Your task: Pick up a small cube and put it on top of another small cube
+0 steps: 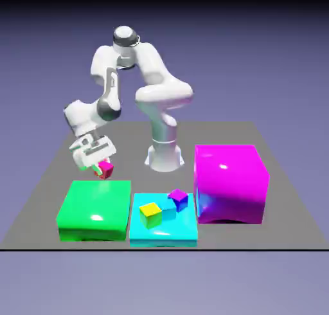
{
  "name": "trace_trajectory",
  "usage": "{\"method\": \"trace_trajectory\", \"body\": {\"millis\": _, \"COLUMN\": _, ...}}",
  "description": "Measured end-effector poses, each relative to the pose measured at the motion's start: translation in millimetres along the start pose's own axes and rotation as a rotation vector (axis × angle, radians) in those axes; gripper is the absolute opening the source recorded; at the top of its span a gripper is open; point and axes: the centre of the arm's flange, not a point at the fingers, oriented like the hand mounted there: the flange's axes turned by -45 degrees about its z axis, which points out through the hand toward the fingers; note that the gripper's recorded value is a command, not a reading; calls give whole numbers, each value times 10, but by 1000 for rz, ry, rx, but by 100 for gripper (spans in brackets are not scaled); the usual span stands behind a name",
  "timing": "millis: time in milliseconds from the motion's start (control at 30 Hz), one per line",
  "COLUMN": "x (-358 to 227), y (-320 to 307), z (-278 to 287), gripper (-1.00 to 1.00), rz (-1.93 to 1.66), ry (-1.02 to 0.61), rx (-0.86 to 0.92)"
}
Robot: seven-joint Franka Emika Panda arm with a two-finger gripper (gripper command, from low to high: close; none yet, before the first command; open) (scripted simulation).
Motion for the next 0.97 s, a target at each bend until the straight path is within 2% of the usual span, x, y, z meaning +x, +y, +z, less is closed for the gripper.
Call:
{"method": "trace_trajectory", "body": {"millis": 267, "x": 1278, "y": 432, "z": 435, "gripper": -100, "rz": -14, "ry": 147, "rx": -24}}
{"method": "trace_trajectory", "body": {"millis": 367, "x": 1755, "y": 452, "z": 601, "gripper": -100, "rz": -5, "ry": 199, "rx": -17}}
{"method": "trace_trajectory", "body": {"millis": 467, "x": 2089, "y": 219, "z": 889, "gripper": -100, "rz": 104, "ry": 292, "rx": 31}}
{"method": "trace_trajectory", "body": {"millis": 533, "x": 2142, "y": 44, "z": 1031, "gripper": -100, "rz": 184, "ry": 334, "rx": 67}}
{"method": "trace_trajectory", "body": {"millis": 867, "x": 2201, "y": 2, "z": 1624, "gripper": -100, "rz": 184, "ry": 337, "rx": 67}}
{"method": "trace_trajectory", "body": {"millis": 900, "x": 2202, "y": -7, "z": 1668, "gripper": 100, "rz": 184, "ry": 334, "rx": 67}}
{"method": "trace_trajectory", "body": {"millis": 967, "x": 2202, "y": -6, "z": 1667, "gripper": 100, "rz": 184, "ry": 334, "rx": 66}}
